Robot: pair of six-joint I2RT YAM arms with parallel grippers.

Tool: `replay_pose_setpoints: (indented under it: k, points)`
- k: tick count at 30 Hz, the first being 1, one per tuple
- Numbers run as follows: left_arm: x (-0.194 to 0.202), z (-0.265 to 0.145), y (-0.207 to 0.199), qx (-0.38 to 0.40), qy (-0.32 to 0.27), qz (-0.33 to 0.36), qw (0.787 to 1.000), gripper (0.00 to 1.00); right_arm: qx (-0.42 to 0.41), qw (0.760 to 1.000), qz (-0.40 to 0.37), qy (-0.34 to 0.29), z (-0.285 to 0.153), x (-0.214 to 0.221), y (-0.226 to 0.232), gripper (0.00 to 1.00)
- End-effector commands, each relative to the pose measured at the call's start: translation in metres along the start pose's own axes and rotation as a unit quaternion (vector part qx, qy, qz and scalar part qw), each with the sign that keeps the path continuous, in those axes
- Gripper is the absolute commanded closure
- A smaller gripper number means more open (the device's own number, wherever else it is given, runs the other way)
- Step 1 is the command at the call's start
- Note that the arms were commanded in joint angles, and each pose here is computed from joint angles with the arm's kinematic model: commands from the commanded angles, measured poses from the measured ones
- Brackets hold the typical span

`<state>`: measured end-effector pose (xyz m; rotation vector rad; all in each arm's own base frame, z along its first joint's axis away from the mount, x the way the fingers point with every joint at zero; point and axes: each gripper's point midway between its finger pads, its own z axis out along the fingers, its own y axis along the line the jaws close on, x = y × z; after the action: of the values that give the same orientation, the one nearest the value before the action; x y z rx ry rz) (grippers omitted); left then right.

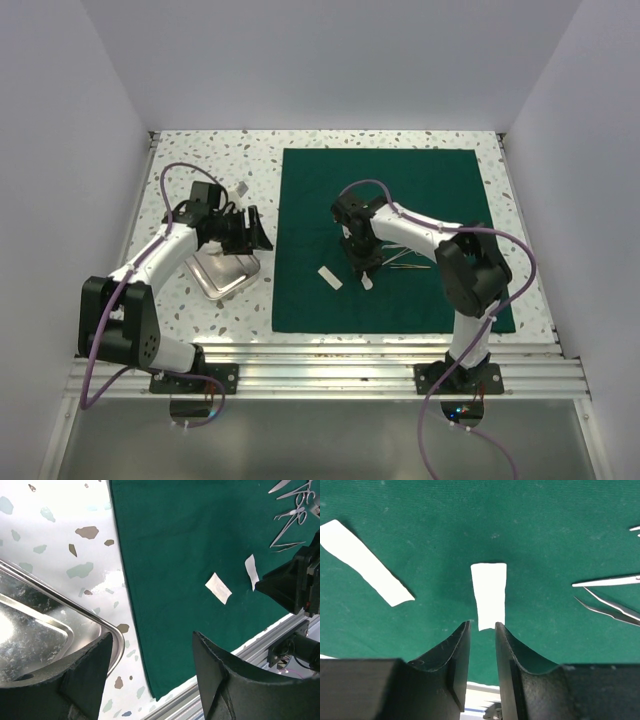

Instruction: Prepare the surgical pack

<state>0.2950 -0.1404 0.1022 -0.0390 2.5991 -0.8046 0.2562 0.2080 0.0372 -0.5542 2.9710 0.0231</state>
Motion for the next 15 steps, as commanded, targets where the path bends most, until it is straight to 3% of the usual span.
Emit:
replay_pose_setpoints:
  k: [1, 15]
  points:
    - [-0.013, -0.003, -0.01, 0.016, -0.015, 0.027, 0.999, 0.32, 0.007, 1.0, 0.005, -0.008, 0.006, -0.008, 0.001, 0.7]
    - [-0.014, -0.004, -0.01, 0.015, -0.016, 0.03, 0.999, 0.31, 0.012, 1.0, 0.005, -0.002, 0.019, -0.009, 0.004, 0.78]
